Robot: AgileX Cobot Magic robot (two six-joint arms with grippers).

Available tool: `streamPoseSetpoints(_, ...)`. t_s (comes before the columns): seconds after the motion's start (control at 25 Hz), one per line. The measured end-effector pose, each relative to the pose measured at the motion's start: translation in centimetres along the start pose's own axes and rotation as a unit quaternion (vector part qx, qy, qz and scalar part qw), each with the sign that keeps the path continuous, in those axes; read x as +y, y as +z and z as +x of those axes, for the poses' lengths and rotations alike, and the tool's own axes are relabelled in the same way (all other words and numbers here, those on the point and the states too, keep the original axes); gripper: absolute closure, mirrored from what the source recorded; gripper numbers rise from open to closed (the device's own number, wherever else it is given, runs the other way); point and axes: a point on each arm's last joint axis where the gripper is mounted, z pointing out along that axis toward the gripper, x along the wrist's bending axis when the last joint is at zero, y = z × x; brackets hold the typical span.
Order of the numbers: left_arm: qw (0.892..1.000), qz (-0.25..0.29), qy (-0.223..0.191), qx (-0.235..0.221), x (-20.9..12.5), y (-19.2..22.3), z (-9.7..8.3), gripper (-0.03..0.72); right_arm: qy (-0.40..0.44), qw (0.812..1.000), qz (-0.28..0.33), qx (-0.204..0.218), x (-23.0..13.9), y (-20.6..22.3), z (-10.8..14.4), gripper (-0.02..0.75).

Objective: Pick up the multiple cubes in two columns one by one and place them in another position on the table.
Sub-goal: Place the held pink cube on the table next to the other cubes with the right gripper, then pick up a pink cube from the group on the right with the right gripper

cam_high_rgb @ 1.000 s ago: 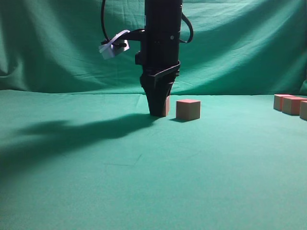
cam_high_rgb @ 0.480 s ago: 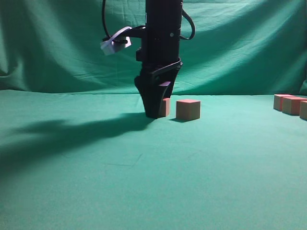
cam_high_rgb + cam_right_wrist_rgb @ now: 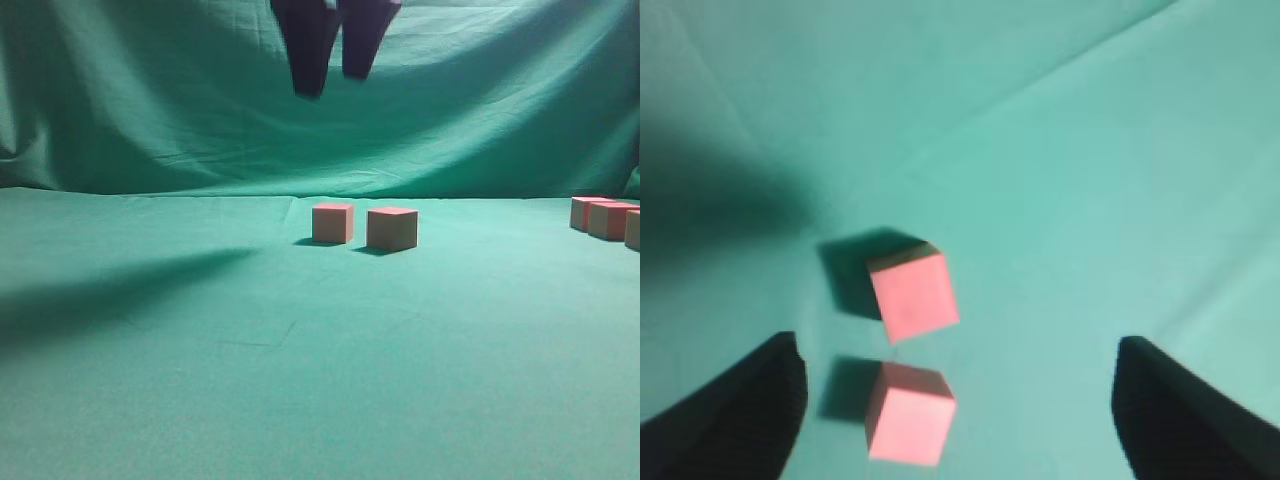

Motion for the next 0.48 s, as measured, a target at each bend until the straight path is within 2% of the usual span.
streamPoseSetpoints(0.2, 1.000, 0.000, 0.000, 0.000, 0.0, 0.0, 0.0, 0.688, 0.065, 0.996, -0.055, -0.030, -0.8, -6.8, -0.8, 0.155)
streamPoseSetpoints(0.36, 1.000, 0.000, 0.000, 0.000, 0.0, 0.0, 0.0, 0.688, 0.152, 0.981, -0.107, -0.057, -2.2, -12.7, -1.2, 0.155)
streamPoseSetpoints(0.48, 1.000, 0.000, 0.000, 0.000, 0.0, 0.0, 0.0, 0.688, 0.185, 0.970, -0.137, -0.079, -4.2, -16.8, -1.1, 0.155)
